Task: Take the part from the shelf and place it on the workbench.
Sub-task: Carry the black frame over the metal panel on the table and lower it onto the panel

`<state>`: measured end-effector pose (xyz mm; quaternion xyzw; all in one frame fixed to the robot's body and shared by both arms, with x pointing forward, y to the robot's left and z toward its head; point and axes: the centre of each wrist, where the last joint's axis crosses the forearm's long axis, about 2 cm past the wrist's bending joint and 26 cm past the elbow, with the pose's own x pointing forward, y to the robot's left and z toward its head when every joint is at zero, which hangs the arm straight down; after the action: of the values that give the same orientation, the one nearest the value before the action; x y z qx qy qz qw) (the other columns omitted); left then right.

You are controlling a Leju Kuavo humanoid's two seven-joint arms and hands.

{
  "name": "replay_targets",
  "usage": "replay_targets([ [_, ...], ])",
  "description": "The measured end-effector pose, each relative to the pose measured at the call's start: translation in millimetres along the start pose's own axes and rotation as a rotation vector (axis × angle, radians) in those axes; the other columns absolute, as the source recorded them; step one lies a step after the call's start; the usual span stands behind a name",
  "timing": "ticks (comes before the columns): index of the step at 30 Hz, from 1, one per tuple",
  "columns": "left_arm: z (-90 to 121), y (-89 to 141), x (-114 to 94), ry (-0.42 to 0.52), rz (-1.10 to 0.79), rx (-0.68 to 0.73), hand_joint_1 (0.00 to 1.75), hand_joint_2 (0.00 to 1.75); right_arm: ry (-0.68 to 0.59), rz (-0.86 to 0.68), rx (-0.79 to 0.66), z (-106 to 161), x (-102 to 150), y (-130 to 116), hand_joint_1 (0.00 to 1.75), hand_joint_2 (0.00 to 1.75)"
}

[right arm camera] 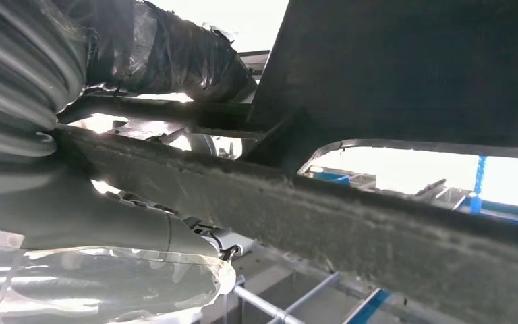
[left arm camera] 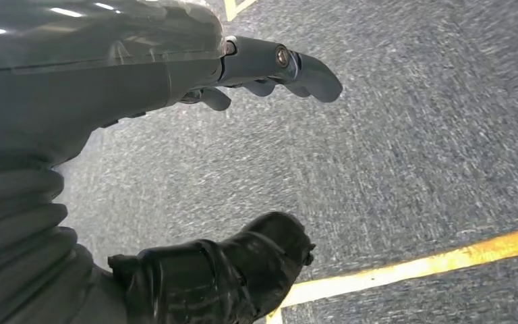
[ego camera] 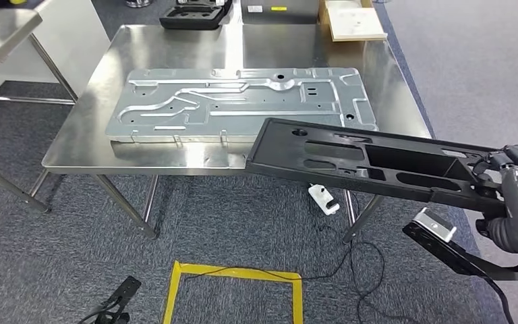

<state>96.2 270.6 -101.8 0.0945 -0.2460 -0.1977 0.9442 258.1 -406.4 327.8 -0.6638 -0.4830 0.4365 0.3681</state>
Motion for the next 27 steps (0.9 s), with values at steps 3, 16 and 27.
replay_targets([
  [3,0,0,0,0.001,0.000,0.000,0.00,1.75,0.000,0.002,0.000,0,0,0,1.75,1.75],
  [16,1,-3,0,0.009,0.002,-0.010,0.00,1.75,0.056,0.007,0.039,8,-23,13,1.75,1.75],
  [27,2,-5,-2,0.012,0.003,-0.016,0.00,1.75,0.101,0.028,0.076,12,-38,20,1.75,1.75],
])
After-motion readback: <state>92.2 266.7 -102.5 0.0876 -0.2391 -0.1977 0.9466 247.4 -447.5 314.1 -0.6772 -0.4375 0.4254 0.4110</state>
